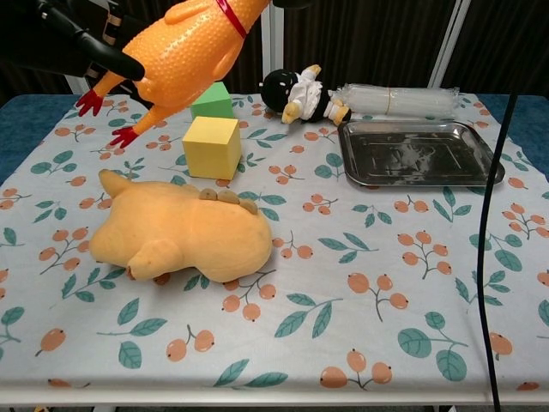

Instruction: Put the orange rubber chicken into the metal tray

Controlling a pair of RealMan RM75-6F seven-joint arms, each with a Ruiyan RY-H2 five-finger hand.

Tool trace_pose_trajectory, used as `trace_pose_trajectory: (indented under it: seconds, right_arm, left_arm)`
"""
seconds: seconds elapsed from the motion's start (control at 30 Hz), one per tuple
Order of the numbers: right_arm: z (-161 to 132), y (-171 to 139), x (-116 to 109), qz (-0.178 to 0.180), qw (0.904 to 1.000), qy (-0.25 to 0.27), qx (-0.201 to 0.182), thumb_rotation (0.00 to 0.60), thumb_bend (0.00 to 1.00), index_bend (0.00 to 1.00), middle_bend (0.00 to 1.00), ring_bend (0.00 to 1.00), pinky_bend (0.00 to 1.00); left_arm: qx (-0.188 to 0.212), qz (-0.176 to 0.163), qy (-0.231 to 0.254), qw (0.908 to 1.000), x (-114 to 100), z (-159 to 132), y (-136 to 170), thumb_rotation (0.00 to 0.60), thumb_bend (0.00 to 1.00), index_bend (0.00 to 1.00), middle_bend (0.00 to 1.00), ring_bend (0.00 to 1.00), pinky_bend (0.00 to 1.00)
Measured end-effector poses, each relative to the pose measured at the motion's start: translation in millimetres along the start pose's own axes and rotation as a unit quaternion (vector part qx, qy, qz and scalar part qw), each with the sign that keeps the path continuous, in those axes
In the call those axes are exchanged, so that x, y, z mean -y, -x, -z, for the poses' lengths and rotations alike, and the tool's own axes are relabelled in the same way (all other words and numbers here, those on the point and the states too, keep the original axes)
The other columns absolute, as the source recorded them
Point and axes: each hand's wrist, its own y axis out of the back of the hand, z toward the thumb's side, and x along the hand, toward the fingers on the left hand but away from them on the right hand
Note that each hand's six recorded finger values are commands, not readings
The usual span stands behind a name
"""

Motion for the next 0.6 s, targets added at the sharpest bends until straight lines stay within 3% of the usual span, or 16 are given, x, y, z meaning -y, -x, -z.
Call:
trace_pose_trajectory:
  seconds: [0.33,0.6]
  right_arm:
    - [-3,4,1,-0.002,1.0,0.001,0.001,0.6,0.4,1.0,0.81,0.77,1.0]
    - [-8,5,1,-0.003,0.9999,0.011,-0.002,0.6,0.4,1.0,0.82,0.78,1.0]
  left_arm:
    - [-0.02,-0.016,0.003,0.9997,-4,3,-8,0.6,0.17,0.36,0.35,0.29,0.41]
    - [-0.029,-0.03,0.007,0.9991,-4,7,-13,0.6,0.34,0.46,0.47,0.38,0.49]
